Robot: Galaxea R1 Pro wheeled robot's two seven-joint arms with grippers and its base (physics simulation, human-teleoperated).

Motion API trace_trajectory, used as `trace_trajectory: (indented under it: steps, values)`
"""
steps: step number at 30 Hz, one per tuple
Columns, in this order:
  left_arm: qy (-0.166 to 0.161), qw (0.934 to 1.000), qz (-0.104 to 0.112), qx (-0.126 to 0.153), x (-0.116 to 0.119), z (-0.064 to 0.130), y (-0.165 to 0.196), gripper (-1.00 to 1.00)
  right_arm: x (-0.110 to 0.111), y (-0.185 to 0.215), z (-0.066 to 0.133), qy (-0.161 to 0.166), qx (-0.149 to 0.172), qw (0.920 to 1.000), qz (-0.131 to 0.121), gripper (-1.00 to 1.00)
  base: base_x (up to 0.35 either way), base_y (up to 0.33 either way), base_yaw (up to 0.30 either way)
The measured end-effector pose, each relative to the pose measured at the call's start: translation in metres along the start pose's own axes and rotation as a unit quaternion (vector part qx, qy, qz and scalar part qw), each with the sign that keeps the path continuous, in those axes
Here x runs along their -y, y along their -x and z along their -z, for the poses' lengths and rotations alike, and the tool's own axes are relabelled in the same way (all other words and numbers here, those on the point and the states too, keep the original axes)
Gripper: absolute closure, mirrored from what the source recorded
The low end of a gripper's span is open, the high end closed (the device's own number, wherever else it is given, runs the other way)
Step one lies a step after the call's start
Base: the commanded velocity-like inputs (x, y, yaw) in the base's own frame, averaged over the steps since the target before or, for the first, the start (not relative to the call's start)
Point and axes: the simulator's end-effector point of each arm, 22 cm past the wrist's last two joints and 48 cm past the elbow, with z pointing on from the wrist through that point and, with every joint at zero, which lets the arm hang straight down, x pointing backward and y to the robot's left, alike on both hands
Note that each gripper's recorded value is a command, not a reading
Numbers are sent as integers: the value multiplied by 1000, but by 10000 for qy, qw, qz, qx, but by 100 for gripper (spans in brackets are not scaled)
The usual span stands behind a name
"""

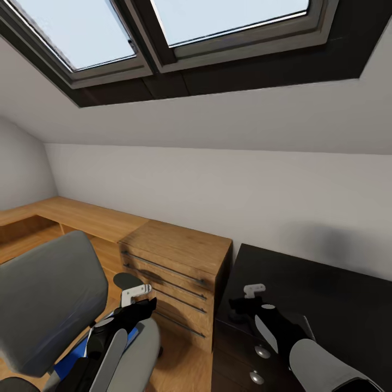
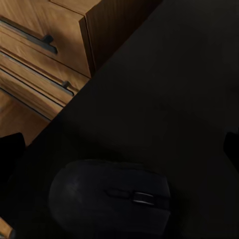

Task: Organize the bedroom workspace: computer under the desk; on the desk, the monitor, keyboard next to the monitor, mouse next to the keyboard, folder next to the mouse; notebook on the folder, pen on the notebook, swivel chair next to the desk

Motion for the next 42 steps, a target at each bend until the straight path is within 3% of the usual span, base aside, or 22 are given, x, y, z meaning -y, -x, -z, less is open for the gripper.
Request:
trace_trajectory:
  steps: [12,24,42]
  values:
    - [1,10000,2,0,0,0,0,-100,0,-2,0,-3,-46,10000,11,-100,-15,0,0]
    - [3,10000,4,0,0,0,0,-100,0,-14,0,-26,-321,9995,72,-100,-121,0,0]
    - [0,10000,5,5,0,0,0,-100,1,-15,0,-38,-340,9993,115,-100,-4,0,0]
